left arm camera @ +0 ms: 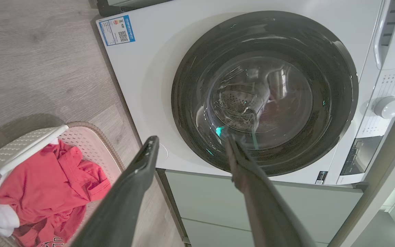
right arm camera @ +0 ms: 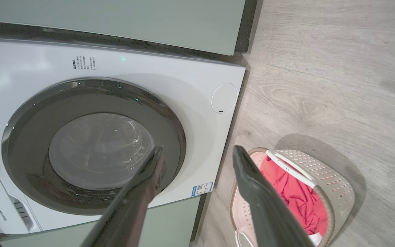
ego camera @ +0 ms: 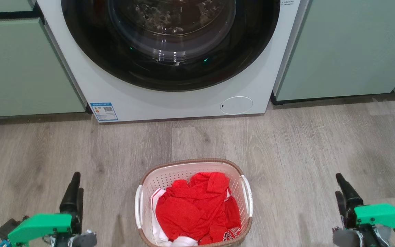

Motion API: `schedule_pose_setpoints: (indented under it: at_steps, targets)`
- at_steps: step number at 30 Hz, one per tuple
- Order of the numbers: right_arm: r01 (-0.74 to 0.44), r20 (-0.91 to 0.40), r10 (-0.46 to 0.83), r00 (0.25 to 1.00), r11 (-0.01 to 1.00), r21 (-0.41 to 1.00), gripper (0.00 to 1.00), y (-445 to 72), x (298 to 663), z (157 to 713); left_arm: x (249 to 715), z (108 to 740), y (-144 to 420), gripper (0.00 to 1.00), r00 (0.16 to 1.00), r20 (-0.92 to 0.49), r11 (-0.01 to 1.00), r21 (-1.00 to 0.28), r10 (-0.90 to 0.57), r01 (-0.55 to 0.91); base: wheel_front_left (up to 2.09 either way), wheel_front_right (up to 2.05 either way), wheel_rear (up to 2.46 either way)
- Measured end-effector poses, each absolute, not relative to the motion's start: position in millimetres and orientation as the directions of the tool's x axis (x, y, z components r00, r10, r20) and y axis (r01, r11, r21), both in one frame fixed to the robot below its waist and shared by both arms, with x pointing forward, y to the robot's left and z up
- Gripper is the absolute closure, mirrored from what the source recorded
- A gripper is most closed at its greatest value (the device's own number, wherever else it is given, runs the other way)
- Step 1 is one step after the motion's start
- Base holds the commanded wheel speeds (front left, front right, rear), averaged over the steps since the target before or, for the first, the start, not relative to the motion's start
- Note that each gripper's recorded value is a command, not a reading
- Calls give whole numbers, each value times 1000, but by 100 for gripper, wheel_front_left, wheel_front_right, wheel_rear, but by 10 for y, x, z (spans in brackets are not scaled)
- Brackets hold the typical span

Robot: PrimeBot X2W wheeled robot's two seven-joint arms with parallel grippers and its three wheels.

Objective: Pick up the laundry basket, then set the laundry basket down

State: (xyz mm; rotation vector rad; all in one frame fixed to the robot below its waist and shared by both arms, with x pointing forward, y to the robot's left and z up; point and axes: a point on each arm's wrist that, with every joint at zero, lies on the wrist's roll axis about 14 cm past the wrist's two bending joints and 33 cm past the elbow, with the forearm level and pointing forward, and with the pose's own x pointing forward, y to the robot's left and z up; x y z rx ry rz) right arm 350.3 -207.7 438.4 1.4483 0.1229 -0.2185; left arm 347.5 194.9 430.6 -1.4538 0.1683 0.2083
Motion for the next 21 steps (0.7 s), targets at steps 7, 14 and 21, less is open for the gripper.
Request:
schedule_pose_setpoints:
  at_steps: [7,14,21]
  targets:
    - [190,-172,-97,980,219,957,0,-2134,3570,4521,3545,4453,1962,0,979,-199,209,-956,44,-204,0,0,0]
    - [146,-124,-83,989,361,921,0,-2094,3656,4680,3625,4612,1918,0,985,-166,338,-926,42,-171,0,0,0]
    - [79,-56,-62,996,490,868,0,-2020,3760,4895,3660,4739,1838,0,990,-138,471,-872,31,-136,0,0,0]
